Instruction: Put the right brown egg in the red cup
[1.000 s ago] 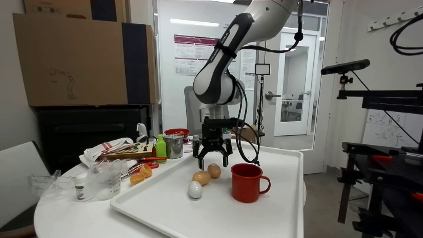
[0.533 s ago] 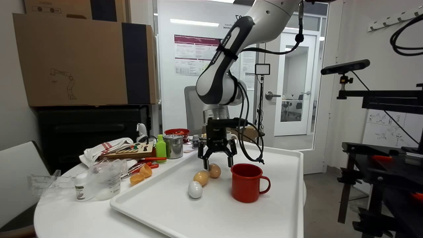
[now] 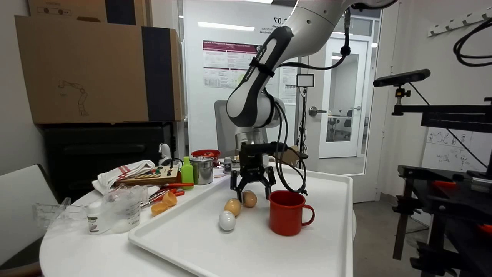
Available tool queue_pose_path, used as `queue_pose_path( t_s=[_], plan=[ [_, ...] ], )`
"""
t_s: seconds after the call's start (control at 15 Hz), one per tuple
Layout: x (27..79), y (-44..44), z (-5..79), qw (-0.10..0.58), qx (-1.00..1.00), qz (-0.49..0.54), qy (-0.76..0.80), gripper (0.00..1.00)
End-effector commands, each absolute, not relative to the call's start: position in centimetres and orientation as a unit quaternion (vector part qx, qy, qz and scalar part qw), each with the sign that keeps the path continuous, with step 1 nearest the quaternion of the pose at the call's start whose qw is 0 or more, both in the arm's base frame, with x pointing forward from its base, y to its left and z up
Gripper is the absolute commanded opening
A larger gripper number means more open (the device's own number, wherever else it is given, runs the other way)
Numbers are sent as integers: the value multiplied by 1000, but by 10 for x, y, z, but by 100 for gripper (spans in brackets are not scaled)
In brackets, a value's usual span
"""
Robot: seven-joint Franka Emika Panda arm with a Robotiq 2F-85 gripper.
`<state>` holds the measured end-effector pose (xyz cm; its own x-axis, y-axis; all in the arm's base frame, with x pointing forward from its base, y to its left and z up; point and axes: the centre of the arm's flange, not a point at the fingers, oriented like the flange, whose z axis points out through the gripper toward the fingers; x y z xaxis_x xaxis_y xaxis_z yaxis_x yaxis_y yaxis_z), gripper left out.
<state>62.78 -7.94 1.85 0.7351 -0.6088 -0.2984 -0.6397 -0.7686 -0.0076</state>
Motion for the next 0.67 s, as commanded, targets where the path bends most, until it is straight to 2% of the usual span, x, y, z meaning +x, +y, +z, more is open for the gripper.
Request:
queue_pose_path(
  t_s=[0.0, 0.27, 0.33, 0.47, 0.6],
  plan=[
    [640, -82, 14, 46, -930, 143, 336, 100],
    [645, -84, 16, 41, -932, 138, 334, 100],
    [645, -85, 16, 40, -932, 138, 333, 84],
    [647, -85, 16, 40, -932, 137, 333, 72],
    [648, -85, 17, 40, -932, 138, 332, 68]
  ],
)
